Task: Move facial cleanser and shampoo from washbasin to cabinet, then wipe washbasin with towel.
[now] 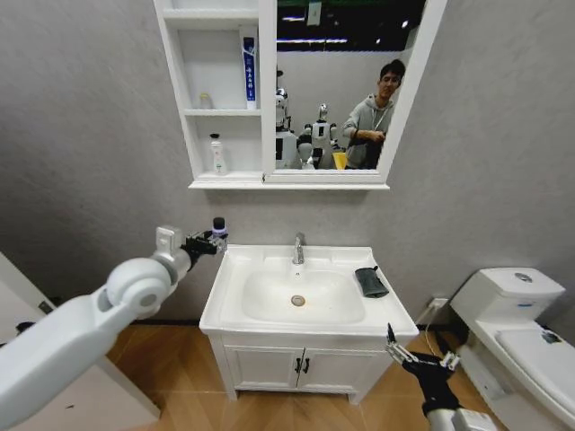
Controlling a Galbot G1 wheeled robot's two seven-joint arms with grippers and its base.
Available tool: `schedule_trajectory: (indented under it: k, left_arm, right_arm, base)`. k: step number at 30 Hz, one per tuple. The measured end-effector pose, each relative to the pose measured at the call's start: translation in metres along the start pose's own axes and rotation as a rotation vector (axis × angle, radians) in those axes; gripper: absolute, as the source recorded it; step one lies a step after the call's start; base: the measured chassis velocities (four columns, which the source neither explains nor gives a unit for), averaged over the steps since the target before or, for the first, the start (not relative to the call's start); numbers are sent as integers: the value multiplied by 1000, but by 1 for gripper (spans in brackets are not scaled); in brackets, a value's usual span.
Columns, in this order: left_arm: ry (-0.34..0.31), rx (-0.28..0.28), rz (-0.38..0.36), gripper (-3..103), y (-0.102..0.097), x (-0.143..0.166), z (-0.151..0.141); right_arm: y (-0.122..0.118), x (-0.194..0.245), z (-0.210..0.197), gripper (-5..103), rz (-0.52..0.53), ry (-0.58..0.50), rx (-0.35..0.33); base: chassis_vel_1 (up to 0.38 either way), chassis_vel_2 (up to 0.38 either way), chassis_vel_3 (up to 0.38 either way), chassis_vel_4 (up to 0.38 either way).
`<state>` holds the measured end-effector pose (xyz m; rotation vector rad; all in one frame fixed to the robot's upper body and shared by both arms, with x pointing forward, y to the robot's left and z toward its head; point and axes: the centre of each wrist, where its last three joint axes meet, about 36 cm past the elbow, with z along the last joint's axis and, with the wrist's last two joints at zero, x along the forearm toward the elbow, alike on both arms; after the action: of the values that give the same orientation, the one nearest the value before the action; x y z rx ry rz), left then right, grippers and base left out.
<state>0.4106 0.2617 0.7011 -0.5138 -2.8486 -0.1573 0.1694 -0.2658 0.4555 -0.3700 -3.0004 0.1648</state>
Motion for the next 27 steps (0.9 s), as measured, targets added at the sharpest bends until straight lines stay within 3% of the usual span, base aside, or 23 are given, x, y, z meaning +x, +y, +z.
schedule_trajectory:
  k: [11, 21, 27]
  left_arm:
    - [-69, 23, 3, 42, 7, -14, -92]
    - [-8, 45, -7, 42, 6, -70, -138]
    - [14, 43, -40, 42, 24, -114, -165]
  right_arm:
    - [3, 0, -1, 100, 5, -36, -8]
    - [2, 0, 0, 100, 21, -63, -15]
    - [1, 0, 3, 100, 27, -63, -18]
  base:
    - [0, 0, 0, 0]
    - [0, 0, 0, 0]
    - [0, 0, 0, 0]
